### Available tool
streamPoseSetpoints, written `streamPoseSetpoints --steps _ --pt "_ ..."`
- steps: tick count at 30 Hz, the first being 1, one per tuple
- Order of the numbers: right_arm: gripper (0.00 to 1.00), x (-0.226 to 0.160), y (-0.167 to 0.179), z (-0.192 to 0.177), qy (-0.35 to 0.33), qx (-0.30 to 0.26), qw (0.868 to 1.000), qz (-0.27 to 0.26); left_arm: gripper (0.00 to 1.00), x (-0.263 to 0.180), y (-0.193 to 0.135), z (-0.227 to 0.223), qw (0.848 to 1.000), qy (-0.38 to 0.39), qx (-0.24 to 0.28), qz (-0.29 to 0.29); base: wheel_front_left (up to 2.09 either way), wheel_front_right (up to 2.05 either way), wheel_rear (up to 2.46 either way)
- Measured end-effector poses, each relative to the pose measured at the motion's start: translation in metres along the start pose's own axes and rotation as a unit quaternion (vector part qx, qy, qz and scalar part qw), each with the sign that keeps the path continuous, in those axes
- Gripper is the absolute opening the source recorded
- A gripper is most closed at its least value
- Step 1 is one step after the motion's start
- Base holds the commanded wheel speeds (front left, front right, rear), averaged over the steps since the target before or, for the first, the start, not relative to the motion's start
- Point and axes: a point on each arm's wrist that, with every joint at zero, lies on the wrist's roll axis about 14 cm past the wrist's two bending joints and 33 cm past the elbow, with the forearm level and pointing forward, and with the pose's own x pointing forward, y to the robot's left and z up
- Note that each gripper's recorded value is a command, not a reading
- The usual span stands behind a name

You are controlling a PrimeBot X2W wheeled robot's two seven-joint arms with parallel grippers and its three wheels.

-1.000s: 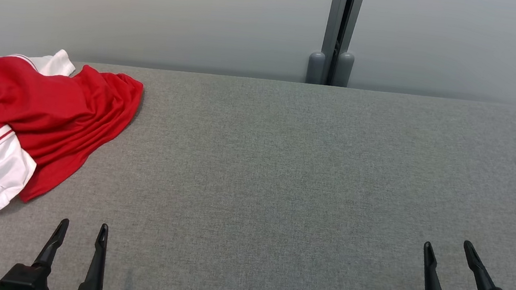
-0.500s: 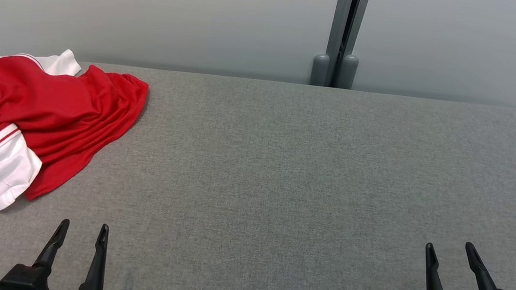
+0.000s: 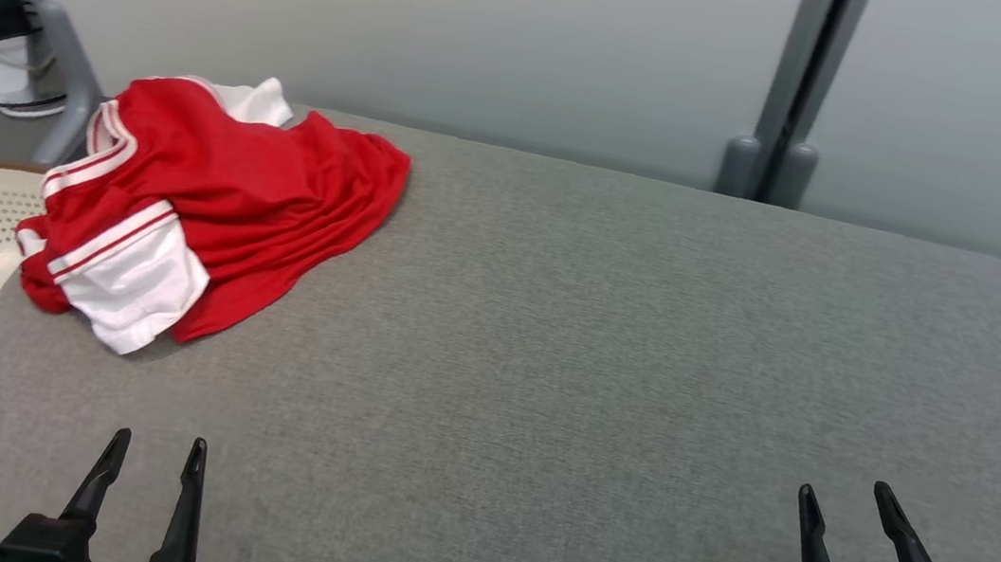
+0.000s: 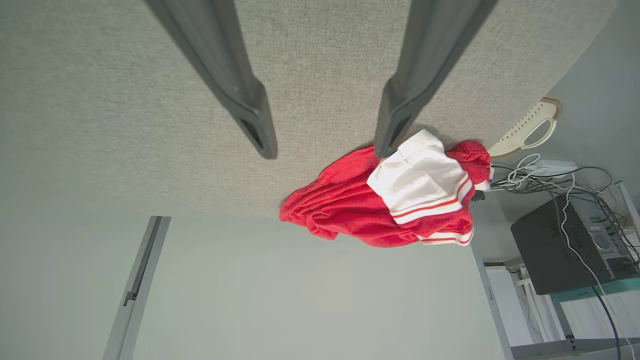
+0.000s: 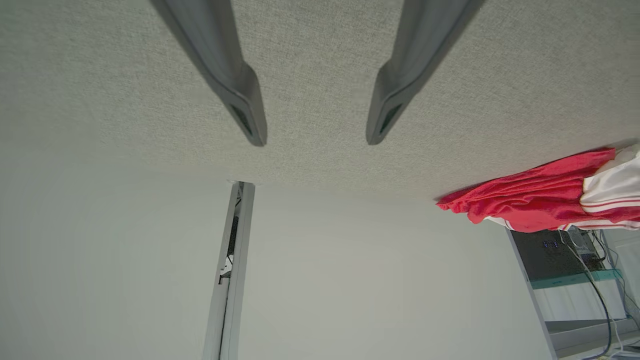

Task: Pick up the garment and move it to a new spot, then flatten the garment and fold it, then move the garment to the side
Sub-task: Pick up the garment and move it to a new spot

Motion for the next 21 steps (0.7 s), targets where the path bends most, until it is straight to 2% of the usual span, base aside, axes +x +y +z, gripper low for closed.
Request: streamPoseSetpoints --steps 7,11,16,21 --pt "1.00 0.023 0.052 0.001 -0.003 0.010 0.997 0.081 1.00 -0.037 0.045 -0.007 0.997 0.010 0.001 0.075 0.00 0.00 0.00" --pt "1.00 0.031 0.068 0.003 -0.005 0.016 0.994 0.106 1.00 -0.050 0.057 -0.009 0.995 0.012 0.001 0.097 0.00 0.00 0.00" --pt "1.00 0.036 0.073 0.000 -0.003 0.021 0.993 0.113 1.00 -0.042 0.048 -0.010 0.997 0.018 -0.003 0.081 0.00 0.00 0.00" --pt "1.00 0.053 0.078 0.000 -0.011 0.025 0.992 0.125 1.00 0.008 0.034 -0.001 0.999 0.019 -0.014 0.033 0.00 0.00 0.00"
